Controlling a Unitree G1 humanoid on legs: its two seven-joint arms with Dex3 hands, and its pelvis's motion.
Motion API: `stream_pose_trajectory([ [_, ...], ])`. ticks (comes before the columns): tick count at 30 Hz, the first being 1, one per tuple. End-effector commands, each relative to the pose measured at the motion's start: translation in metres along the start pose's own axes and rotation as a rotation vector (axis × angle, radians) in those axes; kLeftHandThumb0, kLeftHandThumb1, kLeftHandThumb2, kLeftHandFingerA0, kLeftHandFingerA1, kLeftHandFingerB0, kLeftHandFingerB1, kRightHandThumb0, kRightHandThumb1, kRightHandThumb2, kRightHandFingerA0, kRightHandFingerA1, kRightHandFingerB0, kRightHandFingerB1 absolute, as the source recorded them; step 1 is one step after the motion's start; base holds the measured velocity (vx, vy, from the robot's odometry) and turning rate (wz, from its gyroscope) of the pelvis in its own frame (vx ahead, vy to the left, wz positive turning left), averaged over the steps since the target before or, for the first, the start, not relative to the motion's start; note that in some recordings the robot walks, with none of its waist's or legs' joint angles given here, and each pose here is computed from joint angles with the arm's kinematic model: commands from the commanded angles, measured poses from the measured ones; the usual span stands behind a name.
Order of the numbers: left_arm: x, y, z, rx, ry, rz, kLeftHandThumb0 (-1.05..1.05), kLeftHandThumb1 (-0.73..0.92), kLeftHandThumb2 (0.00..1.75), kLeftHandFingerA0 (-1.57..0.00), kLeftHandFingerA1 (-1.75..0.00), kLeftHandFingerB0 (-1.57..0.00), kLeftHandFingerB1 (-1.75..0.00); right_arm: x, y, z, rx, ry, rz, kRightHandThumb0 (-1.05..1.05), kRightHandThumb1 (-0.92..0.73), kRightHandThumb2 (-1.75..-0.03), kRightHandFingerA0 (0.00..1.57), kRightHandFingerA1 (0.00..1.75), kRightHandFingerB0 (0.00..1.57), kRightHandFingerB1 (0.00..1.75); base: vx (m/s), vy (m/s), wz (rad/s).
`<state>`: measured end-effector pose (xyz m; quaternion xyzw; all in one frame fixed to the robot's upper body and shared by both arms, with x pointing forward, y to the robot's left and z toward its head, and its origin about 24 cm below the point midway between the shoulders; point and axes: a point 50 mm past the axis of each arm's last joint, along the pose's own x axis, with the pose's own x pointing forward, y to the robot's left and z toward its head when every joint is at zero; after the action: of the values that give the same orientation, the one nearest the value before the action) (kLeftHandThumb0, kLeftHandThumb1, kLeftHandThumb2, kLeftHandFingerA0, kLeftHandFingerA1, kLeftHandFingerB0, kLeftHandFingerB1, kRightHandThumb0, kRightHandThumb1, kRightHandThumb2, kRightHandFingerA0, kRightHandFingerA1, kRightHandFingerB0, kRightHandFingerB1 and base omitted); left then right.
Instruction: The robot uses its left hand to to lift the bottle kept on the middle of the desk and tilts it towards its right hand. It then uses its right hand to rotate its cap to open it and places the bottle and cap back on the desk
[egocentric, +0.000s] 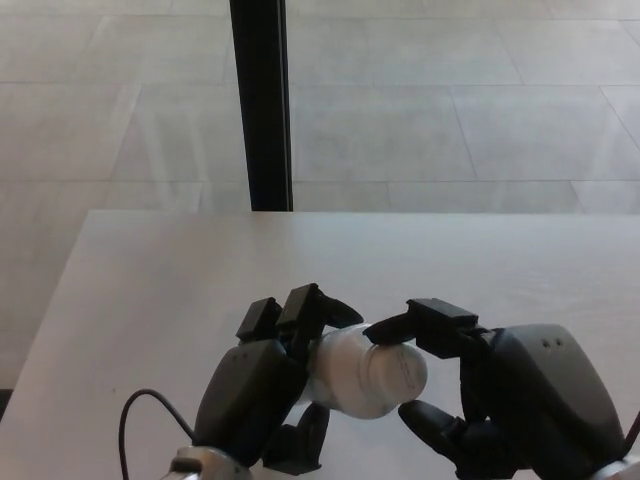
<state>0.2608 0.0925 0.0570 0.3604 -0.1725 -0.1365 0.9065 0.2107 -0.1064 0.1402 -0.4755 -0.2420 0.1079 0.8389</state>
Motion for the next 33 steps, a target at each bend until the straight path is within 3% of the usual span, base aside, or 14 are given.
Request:
stream_pose_trajectory([
  [1,0.000,0.004,-0.001,0.008,-0.006,0.017,0.12,0.79,1.42,-1.20,-1.31,-1.15,-1.25,0.006,-0.011,0.002,-0.105,-0.105,0.093,-0.24,-0.49,-0.92,1.00,1.63,0.95,0.88,0.00,0.000,0.00],
  [2,0.001,0.005,-0.001,0.005,-0.007,0.018,0.18,0.50,1.62,-1.21,-1.75,-1.14,-1.56,0.007,-0.013,0.002,-0.120,-0.121,0.100,-0.26,-0.47,-0.90,1.01,1.63,0.98,0.85,0.00,0.000,0.00],
  [5,0.001,0.006,-0.002,0.019,-0.016,0.021,0.18,0.48,1.65,-1.21,-1.75,-1.14,-1.56,0.011,-0.015,0.003,-0.150,-0.154,0.102,-0.27,-0.46,-0.91,1.03,1.64,0.99,0.84,0.00,0.000,0.00],
  [6,0.001,0.006,-0.003,0.016,-0.011,0.020,0.12,0.78,1.43,-1.21,-1.32,-1.16,-1.26,0.014,-0.017,0.005,-0.158,-0.164,0.103,-0.29,-0.48,-0.87,1.02,1.64,0.97,0.82,0.00,0.000,0.00],
  [7,0.001,0.006,-0.003,0.012,-0.005,0.016,0.10,0.45,1.56,-1.20,-1.75,-1.12,-1.55,0.015,-0.018,0.006,-0.164,-0.166,0.106,-0.29,-0.48,-0.85,1.02,1.64,0.97,0.81,0.00,0.000,0.00],
  [18,0.001,0.005,-0.001,0.017,0.003,0.004,0.01,0.50,1.41,-1.16,-1.75,-1.05,-1.53,0.024,-0.024,0.017,-0.234,-0.278,-0.020,-0.36,-0.39,-0.95,1.27,1.33,0.89,0.84,0.00,0.000,0.00],
  [19,0.000,0.005,-0.001,0.009,0.000,0.002,0.06,0.73,1.34,-1.13,-1.22,-1.07,-1.17,0.025,-0.024,0.018,-0.242,-0.308,-0.043,-0.32,-0.49,-0.74,1.04,1.63,0.96,0.74,0.00,0.000,0.00],
  [20,0.000,0.005,0.000,0.010,-0.010,0.006,0.06,0.48,1.36,-1.17,-1.75,-1.06,-1.53,0.026,-0.025,0.019,-0.264,-0.345,-0.081,-0.36,-0.38,-0.91,1.28,1.36,0.88,0.84,0.00,0.000,0.00],
  [22,0.000,0.005,0.001,0.027,-0.005,0.006,0.16,0.47,1.35,-1.08,-1.75,-0.97,-1.62,0.027,-0.027,0.020,-0.281,-0.383,-0.098,-0.36,-0.53,-0.67,1.00,1.67,0.92,0.78,0.00,0.000,0.00],
  [24,0.001,0.005,0.002,0.052,-0.008,0.002,0.26,0.48,1.22,-1.24,-1.39,-1.12,-1.26,0.029,-0.029,0.021,-0.286,-0.438,-0.139,-0.37,-0.36,-0.88,1.27,1.37,0.85,0.85,0.00,0.000,0.00],
  [25,0.001,0.005,0.002,0.073,-0.006,-0.005,0.21,0.42,1.35,-1.02,-1.75,-0.97,-1.52,0.031,-0.032,0.021,-0.312,-0.490,-0.171,-0.36,-0.35,-0.87,1.28,1.37,0.86,0.85,0.00,0.000,0.00],
  [26,0.002,0.005,0.002,0.066,-0.009,0.000,0.15,0.41,1.40,-1.17,-1.65,-1.09,-1.45,0.033,-0.035,0.021,-0.350,-0.541,-0.199,-0.36,-0.50,-0.66,1.00,1.66,0.88,0.82,0.00,0.000,0.00],
  [28,0.002,0.004,0.002,0.047,0.010,-0.005,0.22,0.48,1.36,-1.01,-1.75,-0.95,-1.59,0.035,-0.037,0.020,-0.379,-0.591,-0.222,-0.36,-0.36,-0.90,1.28,1.36,0.87,0.88,0.00,0.000,0.00],
  [33,0.002,0.005,0.001,0.045,0.026,-0.016,0.18,0.50,1.29,-0.97,-1.75,-0.93,-1.53,0.038,-0.044,0.015,-0.447,-0.698,-0.227,-0.29,-0.51,-0.77,1.06,1.68,0.88,0.88,0.00,0.000,0.00],
])
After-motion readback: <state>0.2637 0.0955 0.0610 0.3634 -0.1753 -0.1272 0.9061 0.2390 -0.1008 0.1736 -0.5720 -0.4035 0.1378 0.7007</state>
